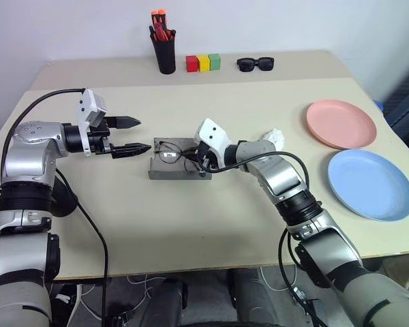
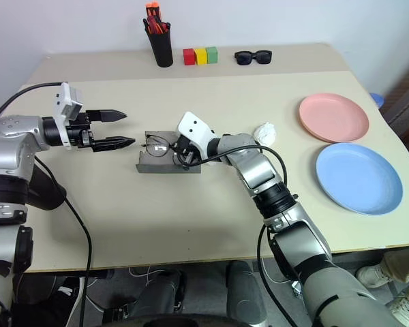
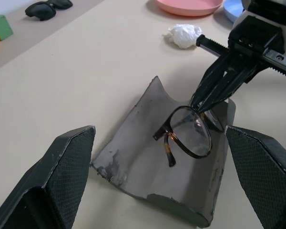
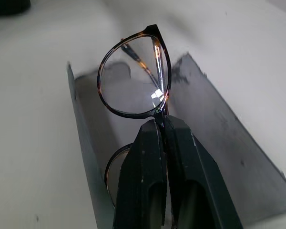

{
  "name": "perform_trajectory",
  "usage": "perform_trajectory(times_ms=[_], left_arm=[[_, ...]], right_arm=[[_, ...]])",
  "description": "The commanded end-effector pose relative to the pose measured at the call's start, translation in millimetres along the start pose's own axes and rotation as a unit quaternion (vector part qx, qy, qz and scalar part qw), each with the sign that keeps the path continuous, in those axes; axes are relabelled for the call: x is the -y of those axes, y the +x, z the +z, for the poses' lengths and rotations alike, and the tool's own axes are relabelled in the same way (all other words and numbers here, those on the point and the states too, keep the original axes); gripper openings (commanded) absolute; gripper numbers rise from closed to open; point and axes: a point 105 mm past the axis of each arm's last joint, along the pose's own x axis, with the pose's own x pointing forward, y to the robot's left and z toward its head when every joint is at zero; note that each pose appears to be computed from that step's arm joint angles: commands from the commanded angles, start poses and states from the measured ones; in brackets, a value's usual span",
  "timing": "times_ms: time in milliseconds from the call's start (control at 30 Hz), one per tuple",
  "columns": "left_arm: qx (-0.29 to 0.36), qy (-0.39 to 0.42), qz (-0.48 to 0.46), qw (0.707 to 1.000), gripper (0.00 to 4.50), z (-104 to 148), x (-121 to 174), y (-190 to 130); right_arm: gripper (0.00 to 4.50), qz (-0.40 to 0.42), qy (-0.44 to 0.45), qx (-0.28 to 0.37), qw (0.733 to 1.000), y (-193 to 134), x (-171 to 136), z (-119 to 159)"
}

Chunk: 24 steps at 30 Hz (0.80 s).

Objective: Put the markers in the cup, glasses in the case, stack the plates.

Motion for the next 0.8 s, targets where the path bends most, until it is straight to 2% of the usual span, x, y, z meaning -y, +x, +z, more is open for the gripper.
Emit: perform_trajectory(times_ms=[33,300,333,367,600,733,800], left_arm=[[0.019,0.027,0.012,0.999,4.50,16.3,-5.3,-3.4],[0.023,0.032,0.007,0.999,4.50,18.8,-5.5,0.8],[0.023,0.032,0.006,0.999,4.50,19.2,-5.6,1.4],[0.023,0.033,0.006,0.999,4.50,19.4,-5.6,1.8],[0.024,0.032,0.006,0.999,4.50,19.6,-6.0,2.0],[0.029,0.032,0.010,0.999,4.50,21.0,-7.3,3.2],[0.033,0.032,0.012,0.999,4.50,22.6,-7.8,5.3]], right_arm=[[0.03,0.003,-0.026,0.009,1.000,-1.3,-0.9,7.7],[0.03,0.012,-0.033,0.015,0.999,-1.6,-0.9,10.3],[0.66,0.014,-0.035,0.014,0.999,-1.6,-1.2,9.9],[0.91,0.014,-0.036,0.014,0.999,-1.6,-1.0,9.7],[4.46,-0.017,-0.025,0.025,0.999,-4.1,12.4,15.6],[4.46,-0.045,-0.015,0.059,0.997,-8.4,25.7,31.0],[4.46,-0.053,0.027,0.120,0.991,-17.7,33.6,51.4]])
